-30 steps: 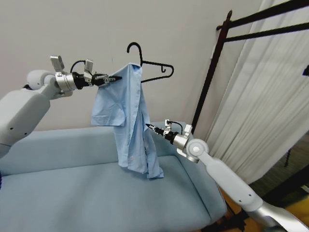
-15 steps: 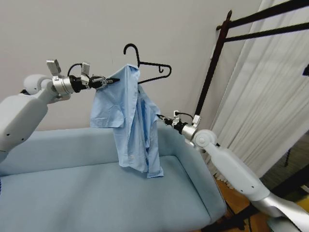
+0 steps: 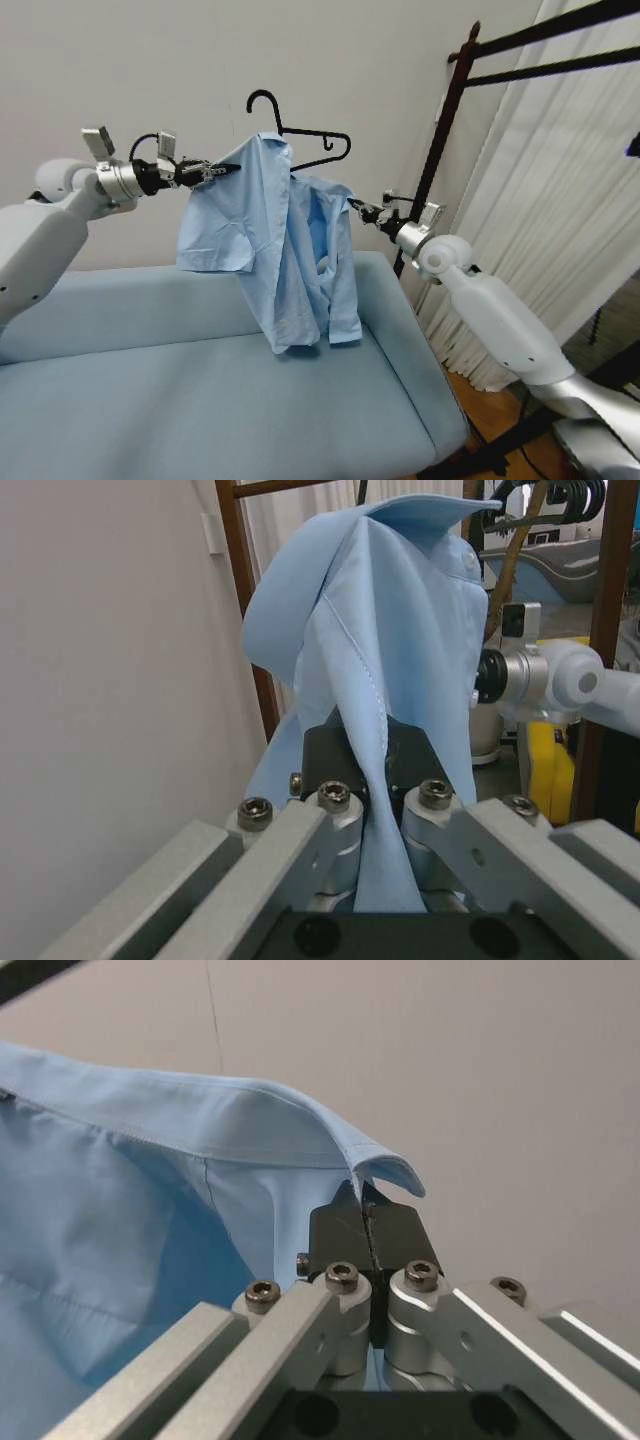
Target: Pick up the clothes from the sofa and hang them on the clothes hanger.
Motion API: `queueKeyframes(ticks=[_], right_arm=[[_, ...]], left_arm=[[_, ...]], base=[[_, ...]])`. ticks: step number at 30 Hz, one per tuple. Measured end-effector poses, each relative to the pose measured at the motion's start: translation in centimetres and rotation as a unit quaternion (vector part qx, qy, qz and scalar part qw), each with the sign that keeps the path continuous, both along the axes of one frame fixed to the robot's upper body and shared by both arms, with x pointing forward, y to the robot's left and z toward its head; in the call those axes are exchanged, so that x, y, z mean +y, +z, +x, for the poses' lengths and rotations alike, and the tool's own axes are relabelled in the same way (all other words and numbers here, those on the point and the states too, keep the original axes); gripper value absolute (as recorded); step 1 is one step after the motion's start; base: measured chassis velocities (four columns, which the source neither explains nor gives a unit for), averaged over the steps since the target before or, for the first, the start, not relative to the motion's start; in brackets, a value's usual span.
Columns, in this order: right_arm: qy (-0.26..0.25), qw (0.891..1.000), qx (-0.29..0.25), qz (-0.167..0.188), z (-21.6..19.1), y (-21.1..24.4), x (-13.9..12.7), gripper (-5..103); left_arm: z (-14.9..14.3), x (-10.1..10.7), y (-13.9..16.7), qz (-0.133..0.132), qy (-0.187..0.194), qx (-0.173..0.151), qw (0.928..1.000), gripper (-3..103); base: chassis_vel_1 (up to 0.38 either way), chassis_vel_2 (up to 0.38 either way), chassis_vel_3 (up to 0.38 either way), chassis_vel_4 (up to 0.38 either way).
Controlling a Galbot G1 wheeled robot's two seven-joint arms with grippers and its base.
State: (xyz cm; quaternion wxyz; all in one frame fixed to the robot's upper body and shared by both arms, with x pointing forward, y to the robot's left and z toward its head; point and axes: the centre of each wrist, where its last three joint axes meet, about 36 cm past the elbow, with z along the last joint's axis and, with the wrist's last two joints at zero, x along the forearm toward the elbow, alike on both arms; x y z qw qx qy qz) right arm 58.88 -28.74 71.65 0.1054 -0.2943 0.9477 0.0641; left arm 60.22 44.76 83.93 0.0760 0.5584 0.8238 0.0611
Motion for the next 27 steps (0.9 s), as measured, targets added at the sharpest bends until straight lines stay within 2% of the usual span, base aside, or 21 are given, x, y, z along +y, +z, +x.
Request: queueKeyframes(ticks=[14, 27], right_arm=[[-0.015, 0.998, -0.052, -0.034, 0.2, 4.8, -1.0, 0], [-0.022, 0.991, -0.103, -0.08, 0.4, 6.0, -0.7, 0]], left_arm=[[-0.1, -1.2, -2.0, 0.027, -0.008, 0.013, 0.9995, 2], [0.7, -2.4, -3.9, 0.035, 0.003, 0.031, 0.9989, 2]], base=[[0.0, 0.0, 0.0, 0.0], [0.0, 0.0, 0.0, 0.0]])
